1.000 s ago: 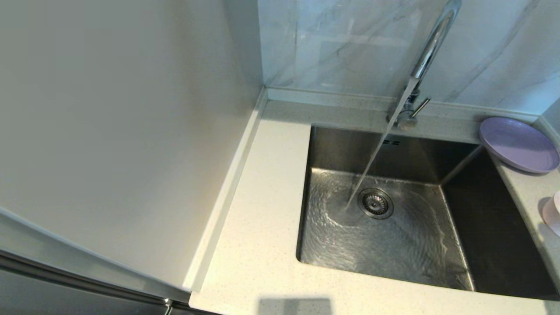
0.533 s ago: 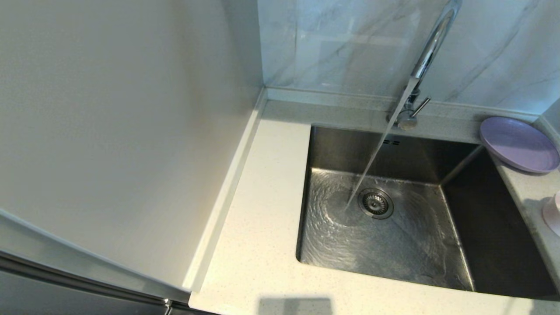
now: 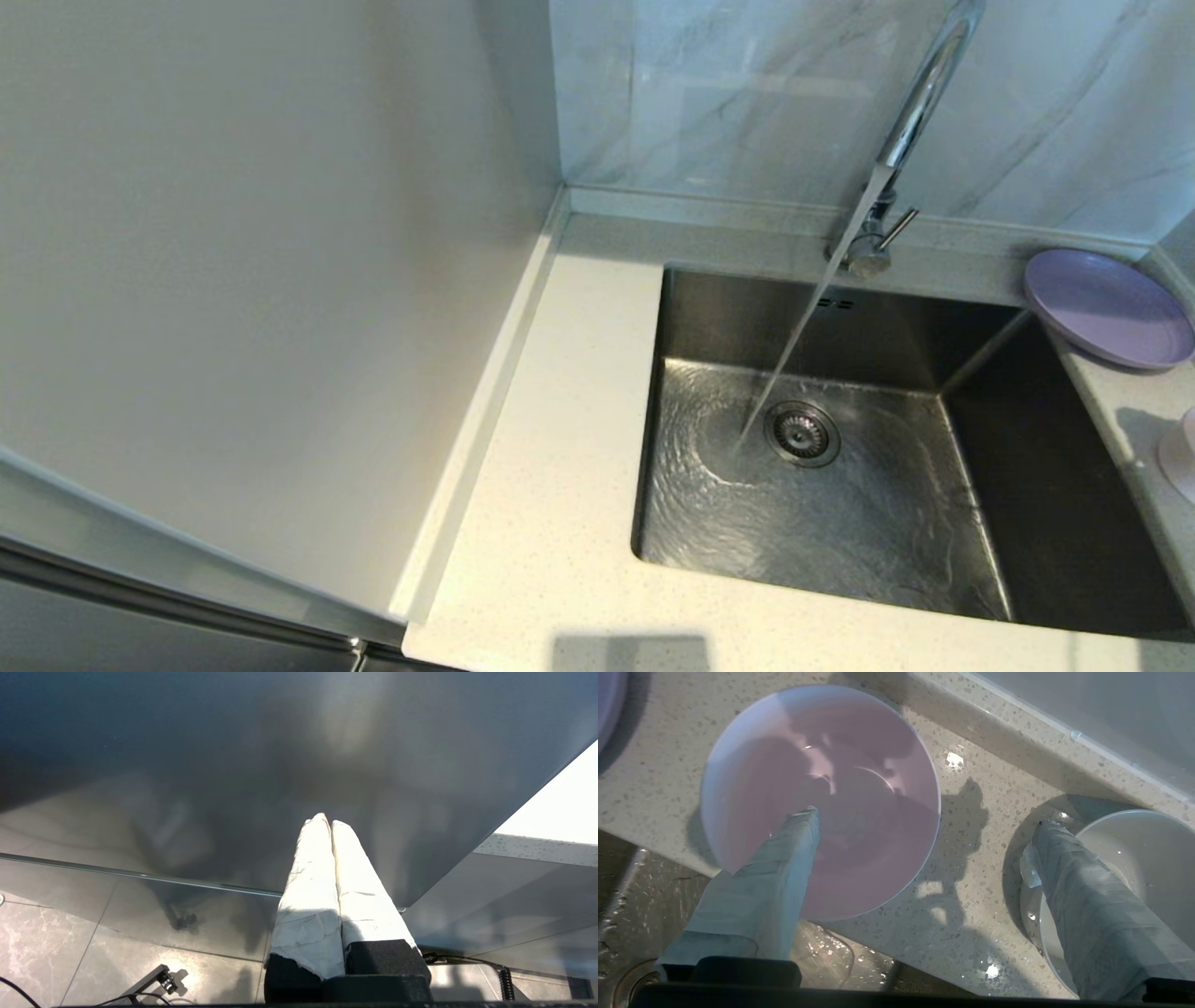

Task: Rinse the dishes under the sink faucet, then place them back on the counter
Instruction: Pick up the bowl

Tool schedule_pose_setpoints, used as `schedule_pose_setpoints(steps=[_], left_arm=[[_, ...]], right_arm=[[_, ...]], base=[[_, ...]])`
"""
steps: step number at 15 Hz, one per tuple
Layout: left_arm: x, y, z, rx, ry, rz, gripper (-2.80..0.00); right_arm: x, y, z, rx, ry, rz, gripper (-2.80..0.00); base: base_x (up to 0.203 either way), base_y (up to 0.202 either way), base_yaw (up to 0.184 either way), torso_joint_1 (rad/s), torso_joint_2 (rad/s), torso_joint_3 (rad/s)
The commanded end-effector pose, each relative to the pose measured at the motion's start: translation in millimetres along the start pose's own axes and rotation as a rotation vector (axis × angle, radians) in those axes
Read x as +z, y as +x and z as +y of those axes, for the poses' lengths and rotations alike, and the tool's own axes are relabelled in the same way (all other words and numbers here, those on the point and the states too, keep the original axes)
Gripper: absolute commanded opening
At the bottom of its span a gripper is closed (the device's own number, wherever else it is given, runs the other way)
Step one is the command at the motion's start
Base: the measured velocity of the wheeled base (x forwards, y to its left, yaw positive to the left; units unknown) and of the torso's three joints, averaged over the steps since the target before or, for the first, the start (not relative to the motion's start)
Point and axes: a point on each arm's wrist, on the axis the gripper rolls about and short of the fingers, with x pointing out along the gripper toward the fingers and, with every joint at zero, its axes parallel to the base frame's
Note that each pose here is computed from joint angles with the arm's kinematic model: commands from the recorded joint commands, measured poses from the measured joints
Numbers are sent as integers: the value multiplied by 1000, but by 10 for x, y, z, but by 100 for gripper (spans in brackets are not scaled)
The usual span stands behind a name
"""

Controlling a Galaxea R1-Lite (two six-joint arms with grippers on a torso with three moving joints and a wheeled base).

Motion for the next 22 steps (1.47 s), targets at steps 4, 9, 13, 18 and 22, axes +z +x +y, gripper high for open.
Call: schedule_pose_setpoints(steps=[4, 9, 13, 18, 22], left_arm=[[0, 0, 0, 0, 0, 0, -280], [0, 0, 0, 0, 0, 0, -280], [0, 0, 0, 0, 0, 0, -280], [0, 0, 0, 0, 0, 0, -280], [0, 0, 0, 0, 0, 0, -280]], right_arm=[[-76, 220, 43, -45, 3, 47, 0], [-95, 331, 92, -29, 1, 72, 0], [-84, 374, 128, -15, 5, 62, 0], [-122, 456, 138, -27, -4, 85, 0], [-141, 502, 143, -26, -7, 105, 0]], base=[[0, 0, 0, 0, 0, 0], [0, 0, 0, 0, 0, 0], [0, 0, 0, 0, 0, 0], [0, 0, 0, 0, 0, 0], [0, 0, 0, 0, 0, 0]])
